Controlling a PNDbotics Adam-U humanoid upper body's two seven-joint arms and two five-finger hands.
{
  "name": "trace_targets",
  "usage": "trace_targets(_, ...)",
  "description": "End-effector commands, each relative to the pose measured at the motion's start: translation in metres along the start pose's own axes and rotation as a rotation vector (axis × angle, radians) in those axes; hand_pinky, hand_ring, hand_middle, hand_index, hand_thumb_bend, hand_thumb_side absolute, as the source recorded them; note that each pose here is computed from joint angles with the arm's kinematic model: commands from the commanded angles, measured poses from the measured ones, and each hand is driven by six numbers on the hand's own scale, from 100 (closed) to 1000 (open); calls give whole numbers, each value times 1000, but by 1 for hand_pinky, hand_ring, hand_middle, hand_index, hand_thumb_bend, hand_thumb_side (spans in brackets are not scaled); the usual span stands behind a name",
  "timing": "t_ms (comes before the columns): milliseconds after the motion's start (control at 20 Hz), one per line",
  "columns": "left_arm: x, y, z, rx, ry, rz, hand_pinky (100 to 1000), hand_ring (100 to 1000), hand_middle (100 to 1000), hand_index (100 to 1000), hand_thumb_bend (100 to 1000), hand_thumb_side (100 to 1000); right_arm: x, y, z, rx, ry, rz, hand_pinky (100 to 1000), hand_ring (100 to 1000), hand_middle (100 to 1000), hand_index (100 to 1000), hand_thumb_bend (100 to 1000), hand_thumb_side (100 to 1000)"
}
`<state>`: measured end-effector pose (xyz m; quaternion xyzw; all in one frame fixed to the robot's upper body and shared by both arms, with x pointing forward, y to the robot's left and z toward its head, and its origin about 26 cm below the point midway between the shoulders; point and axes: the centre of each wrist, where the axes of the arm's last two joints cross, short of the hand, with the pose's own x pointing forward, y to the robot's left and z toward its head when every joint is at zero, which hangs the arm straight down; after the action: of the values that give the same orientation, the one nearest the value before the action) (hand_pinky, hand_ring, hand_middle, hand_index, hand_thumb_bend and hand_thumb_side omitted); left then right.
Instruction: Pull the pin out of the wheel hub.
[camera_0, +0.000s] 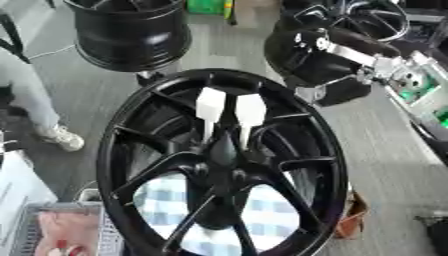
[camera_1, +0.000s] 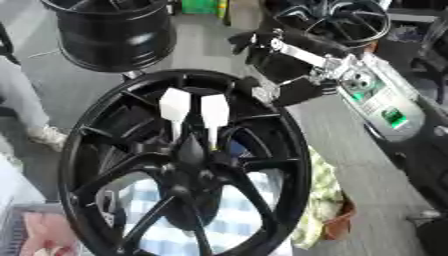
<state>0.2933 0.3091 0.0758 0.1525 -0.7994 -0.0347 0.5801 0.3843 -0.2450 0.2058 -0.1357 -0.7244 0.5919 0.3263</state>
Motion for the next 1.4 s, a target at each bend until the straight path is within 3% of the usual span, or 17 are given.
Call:
trace_targets(50,8,3,-5,-11,-33,-18,637,635,678,806,140,733,-2,-6,-4,4,-3,20,691,748,823,968,100,393)
trace_targets(450,8,4,-6,-11,-33,-20,638,634,677,806,140,734,-8,3,-12,20,-2,-27,732,819,881,979,100,539)
trace_targets(650,8,6,-6,-7,-36,-22,638,634,677,806,143,739,-9,7,-14,28,-5,-38,731,819,883,980,100,555)
trace_targets(1000,15,16,-6,5,-58,-46,639,634,677,807,147,741,-7,8,-16,55,-6,-19,739,825,888,984,100,524)
trace_targets(1150,19,21,-6,10,-72,-57,640,635,677,807,146,746,-7,8,-16,74,0,-3,747,832,895,988,100,434)
trace_targets(1400,22,21,-6,9,-78,-58,640,635,677,807,147,735,-10,12,-17,95,14,9,747,831,894,990,100,438)
